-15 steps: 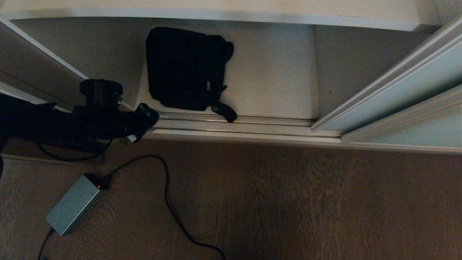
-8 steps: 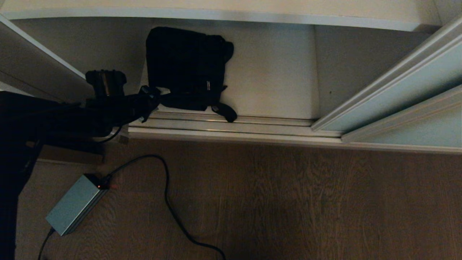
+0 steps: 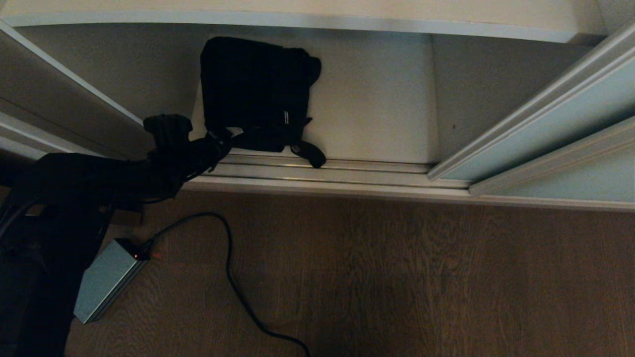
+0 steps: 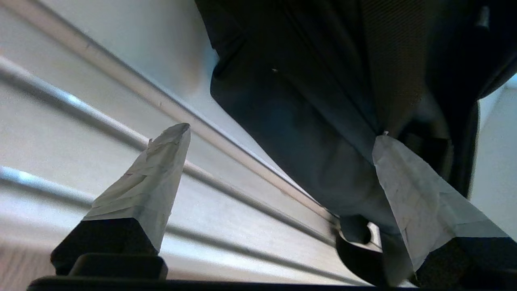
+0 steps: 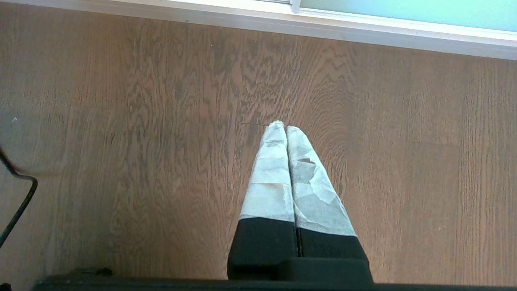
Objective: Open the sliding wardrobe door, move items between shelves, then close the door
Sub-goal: Place the bag on the higher shelf
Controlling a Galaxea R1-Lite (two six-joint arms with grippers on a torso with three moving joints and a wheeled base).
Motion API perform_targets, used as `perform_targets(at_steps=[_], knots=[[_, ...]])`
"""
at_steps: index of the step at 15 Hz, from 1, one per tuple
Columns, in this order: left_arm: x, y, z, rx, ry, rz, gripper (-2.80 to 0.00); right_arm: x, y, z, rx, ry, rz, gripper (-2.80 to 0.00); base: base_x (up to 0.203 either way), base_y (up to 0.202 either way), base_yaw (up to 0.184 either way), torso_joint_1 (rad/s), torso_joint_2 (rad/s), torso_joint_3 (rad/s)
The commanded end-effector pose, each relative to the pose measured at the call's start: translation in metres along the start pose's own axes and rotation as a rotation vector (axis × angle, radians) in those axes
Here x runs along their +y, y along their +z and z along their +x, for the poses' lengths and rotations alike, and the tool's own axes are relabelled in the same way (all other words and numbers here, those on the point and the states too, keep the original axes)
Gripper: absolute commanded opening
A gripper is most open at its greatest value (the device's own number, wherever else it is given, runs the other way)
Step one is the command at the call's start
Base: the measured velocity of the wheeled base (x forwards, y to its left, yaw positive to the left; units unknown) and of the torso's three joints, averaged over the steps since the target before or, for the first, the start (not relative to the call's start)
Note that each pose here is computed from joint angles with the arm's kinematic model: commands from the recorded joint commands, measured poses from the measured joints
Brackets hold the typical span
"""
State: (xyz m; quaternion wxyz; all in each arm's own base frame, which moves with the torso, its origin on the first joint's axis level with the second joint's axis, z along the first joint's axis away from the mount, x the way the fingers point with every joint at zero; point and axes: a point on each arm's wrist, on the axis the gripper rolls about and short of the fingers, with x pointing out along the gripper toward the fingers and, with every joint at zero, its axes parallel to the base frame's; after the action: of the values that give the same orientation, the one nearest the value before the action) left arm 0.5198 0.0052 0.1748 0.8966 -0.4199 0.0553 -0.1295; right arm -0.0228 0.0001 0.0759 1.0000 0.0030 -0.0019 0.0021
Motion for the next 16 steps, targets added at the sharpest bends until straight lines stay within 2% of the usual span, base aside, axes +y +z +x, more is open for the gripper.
perform_targets(at_steps=[1, 4, 7, 9, 11, 14, 16], knots=[[0.012, -0.006, 0.008, -0.033, -0.052, 0.028, 0.0, 0.0, 0.0, 0.0, -0.003, 0.0, 0.0, -2.8, 0.0, 0.0, 0.0, 0.0, 0.0, 0.0], [0.01, -0.003, 0.008, -0.076, -0.125, 0.061, 0.0, 0.0, 0.0, 0.0, -0.002, 0.002, 0.0, -2.8, 0.0, 0.0, 0.0, 0.0, 0.0, 0.0], [0.019, -0.009, 0.011, -0.03, -0.162, 0.065, 0.0, 0.0, 0.0, 0.0, -0.004, 0.0, 0.0, -2.8, 0.0, 0.0, 0.0, 0.0, 0.0, 0.0], [0.029, -0.016, 0.015, -0.037, -0.171, 0.082, 0.0, 0.0, 0.0, 0.0, -0.004, 0.0, 0.0, -2.8, 0.0, 0.0, 0.0, 0.0, 0.0, 0.0], [0.034, -0.019, 0.017, -0.057, -0.185, 0.119, 0.0, 0.0, 0.0, 0.0, -0.002, 0.0, 0.0, -2.8, 0.0, 0.0, 0.0, 0.0, 0.0, 0.0], [0.026, -0.012, 0.014, -0.122, -0.256, 0.152, 0.0, 0.0, 0.0, 0.0, -0.004, 0.0, 0.0, -2.8, 0.0, 0.0, 0.0, 0.0, 0.0, 0.0], [0.027, -0.011, 0.013, -0.14, -0.281, 0.161, 0.0, 0.0, 0.0, 0.0, -0.004, 0.0, 0.0, -2.8, 0.0, 0.0, 0.0, 0.0, 0.0, 0.0]])
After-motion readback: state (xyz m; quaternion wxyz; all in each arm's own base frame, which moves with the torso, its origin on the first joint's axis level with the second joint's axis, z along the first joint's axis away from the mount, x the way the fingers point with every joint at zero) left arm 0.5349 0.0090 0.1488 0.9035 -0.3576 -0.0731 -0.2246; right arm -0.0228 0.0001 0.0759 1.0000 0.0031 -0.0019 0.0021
